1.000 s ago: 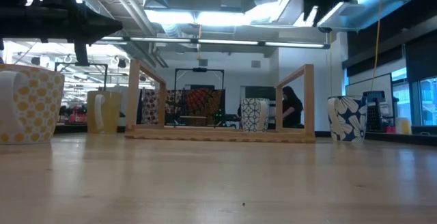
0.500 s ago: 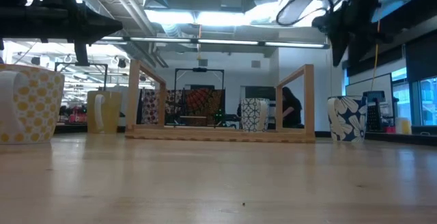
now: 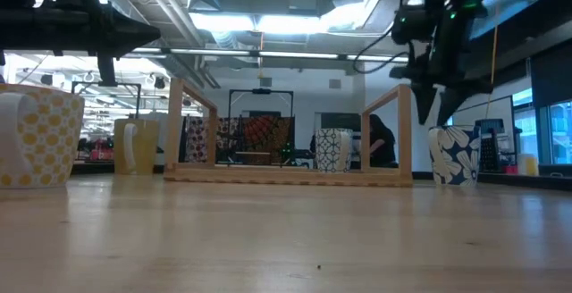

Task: Place coffee mugs
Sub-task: Put the blue mug on the shelf

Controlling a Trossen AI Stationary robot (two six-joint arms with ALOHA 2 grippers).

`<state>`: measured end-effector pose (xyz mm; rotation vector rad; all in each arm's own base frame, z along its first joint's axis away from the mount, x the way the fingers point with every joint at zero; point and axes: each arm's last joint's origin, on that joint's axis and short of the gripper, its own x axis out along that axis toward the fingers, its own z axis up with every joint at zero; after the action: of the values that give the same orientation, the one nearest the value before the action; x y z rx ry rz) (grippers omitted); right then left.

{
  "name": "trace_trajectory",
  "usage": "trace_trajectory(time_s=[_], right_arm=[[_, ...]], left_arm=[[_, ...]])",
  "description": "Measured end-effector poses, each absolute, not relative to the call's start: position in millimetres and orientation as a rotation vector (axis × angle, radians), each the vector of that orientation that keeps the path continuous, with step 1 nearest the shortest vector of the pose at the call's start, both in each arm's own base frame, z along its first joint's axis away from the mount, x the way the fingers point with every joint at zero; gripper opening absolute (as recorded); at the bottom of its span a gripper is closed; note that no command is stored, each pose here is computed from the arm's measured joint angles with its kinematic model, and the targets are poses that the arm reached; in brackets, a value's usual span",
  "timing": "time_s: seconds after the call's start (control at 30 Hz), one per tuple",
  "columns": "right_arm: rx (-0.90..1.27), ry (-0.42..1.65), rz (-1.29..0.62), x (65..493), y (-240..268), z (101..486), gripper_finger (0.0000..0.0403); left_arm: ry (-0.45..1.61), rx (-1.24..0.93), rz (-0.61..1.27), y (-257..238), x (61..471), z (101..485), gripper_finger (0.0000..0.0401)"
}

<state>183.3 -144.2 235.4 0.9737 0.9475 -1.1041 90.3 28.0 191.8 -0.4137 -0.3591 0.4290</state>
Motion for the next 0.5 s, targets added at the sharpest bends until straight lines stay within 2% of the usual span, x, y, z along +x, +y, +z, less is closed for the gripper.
trace_trajectory(time_s=[0.2,0.5], right_arm=[[0.99,0.994,-1.111,189.3,-150.8,223.8,0.0157],[0.984,1.002,-1.119,189.0,-150.9,223.2,0.0094]], left_arm=[[-0.359,-0.413,0.429,28.0,90.3,191.8,0.0009],[-0.352,-0.407,0.433,28.0,90.4,191.3,0.0009]])
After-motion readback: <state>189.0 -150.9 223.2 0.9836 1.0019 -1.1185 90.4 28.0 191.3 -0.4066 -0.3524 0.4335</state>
